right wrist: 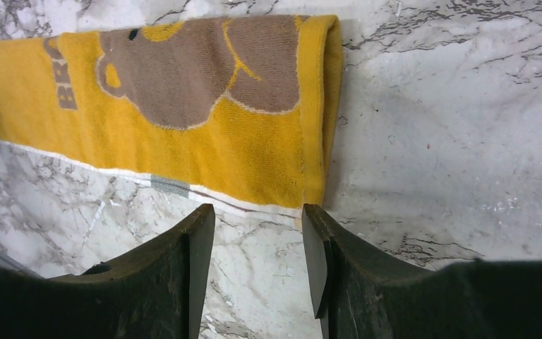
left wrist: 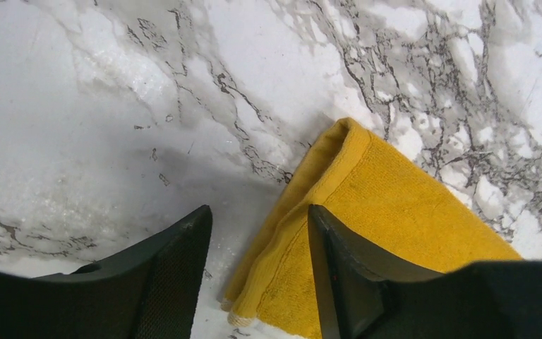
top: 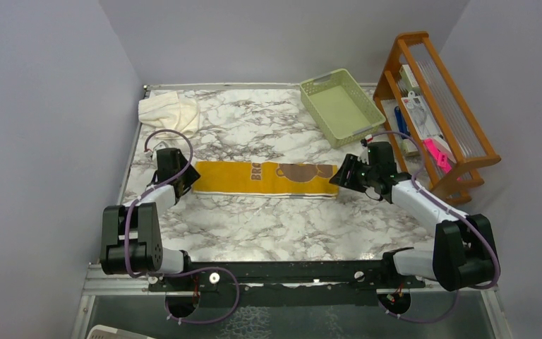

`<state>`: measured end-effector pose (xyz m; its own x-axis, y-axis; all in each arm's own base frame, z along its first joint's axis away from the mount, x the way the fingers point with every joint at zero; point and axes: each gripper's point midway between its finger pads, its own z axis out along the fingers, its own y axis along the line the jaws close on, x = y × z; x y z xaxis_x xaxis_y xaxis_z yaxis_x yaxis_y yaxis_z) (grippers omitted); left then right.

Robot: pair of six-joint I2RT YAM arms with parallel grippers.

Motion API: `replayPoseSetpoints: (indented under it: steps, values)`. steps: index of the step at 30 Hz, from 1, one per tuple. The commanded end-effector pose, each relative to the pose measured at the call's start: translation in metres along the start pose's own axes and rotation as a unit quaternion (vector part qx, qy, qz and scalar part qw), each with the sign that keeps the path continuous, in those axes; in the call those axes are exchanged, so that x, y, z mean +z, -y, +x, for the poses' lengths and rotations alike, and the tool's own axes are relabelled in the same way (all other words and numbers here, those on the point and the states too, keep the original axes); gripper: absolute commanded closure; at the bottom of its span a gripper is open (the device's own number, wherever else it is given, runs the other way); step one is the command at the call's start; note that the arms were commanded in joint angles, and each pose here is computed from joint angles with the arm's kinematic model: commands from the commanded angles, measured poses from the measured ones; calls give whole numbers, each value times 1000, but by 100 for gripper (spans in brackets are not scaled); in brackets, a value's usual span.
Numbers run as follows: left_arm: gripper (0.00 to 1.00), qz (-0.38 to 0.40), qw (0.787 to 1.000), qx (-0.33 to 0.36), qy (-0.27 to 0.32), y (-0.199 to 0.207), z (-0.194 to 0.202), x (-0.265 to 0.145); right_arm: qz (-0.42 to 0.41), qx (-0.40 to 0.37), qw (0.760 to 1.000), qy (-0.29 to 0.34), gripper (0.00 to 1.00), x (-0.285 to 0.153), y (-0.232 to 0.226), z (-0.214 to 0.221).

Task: Roll the towels
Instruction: Fold the towel at the center of the board.

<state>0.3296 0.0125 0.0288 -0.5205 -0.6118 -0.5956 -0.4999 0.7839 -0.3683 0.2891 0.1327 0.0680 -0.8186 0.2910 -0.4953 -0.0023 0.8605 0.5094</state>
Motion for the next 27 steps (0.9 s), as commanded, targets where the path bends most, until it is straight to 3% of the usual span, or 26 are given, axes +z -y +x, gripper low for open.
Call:
replayPoseSetpoints:
  steps: [1,6,8,10,15,18,23,27]
  values:
    - [51,-15,998,0,-65,-21,46,9,-23,-8,1000,5,50,-7,-10,-3]
    - [66,-7,996,-4,-94,-25,66,9,-27,-14,999,14,50,-10,-15,-12]
    - [80,2,996,-3,-90,-20,62,7,-29,-14,999,14,50,-9,-16,-13]
    - [99,6,996,-5,-89,-18,61,6,-31,-14,999,11,50,-7,-17,-13]
    - [100,25,996,-25,-77,-10,58,-3,-35,-14,999,5,50,-2,-17,-12]
    - [100,34,998,-46,-33,-4,41,-23,-39,-17,999,7,50,-1,-18,-12]
    - [100,-91,992,-53,70,-34,-16,-57,-43,-19,999,20,50,-2,-18,-14]
    - [100,-134,986,-64,78,-42,-26,-60,-49,-20,998,13,50,1,-19,-12]
